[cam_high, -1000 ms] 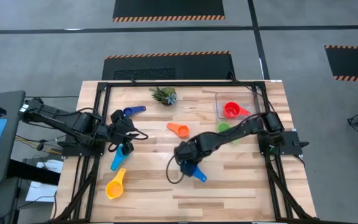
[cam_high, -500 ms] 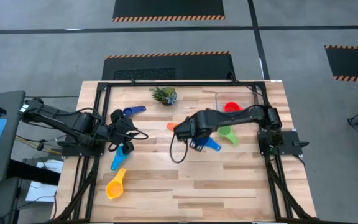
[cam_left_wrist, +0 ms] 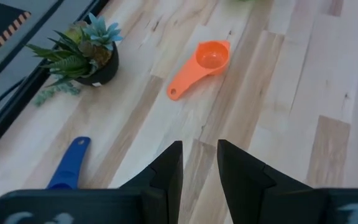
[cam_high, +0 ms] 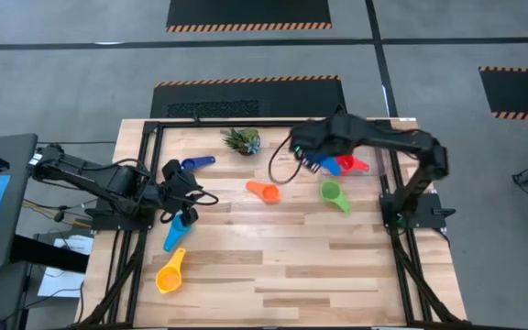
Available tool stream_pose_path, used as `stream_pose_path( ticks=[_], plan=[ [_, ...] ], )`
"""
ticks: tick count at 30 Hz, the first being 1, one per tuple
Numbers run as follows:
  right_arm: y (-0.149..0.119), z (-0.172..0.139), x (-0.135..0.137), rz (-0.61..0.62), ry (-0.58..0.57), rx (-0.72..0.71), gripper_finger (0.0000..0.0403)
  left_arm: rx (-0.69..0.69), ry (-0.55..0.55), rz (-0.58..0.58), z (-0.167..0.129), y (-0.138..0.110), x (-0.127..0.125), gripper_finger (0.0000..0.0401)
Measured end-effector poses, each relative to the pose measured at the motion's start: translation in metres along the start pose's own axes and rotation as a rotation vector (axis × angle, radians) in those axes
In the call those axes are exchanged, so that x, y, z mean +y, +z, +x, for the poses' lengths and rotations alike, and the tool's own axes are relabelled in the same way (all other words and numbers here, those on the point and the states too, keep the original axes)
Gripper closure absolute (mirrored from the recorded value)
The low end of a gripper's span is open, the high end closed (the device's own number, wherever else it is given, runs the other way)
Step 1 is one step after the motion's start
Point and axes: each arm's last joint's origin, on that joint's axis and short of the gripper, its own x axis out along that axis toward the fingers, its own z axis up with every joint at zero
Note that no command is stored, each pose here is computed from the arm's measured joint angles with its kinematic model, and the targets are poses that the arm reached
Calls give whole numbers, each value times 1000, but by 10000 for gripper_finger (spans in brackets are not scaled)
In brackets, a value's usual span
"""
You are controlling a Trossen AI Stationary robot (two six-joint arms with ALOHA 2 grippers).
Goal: Nest measuring cups in basket
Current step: Stack the blue measuring cup on top of the red measuring cup in the transparent bin
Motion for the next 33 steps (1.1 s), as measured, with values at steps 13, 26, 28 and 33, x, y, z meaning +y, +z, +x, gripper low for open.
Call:
stream_pose_path(
  ticks=[13, 26, 28, 33],
  plan=[
    [-42, 76, -50, -18, -52, 196, 396, -48, 71, -79, 0, 1, 2, 313],
    [-63, 131, -44, -40, -61, 273, 395, -56, 76, -141, 0, 2, 2, 313],
    [-62, 135, -41, -46, -57, 254, 395, -56, 76, -141, 0, 2, 2, 313],
    [-58, 139, -40, -77, -56, 218, 395, -59, 74, -145, 0, 2, 2, 313]
  ],
)
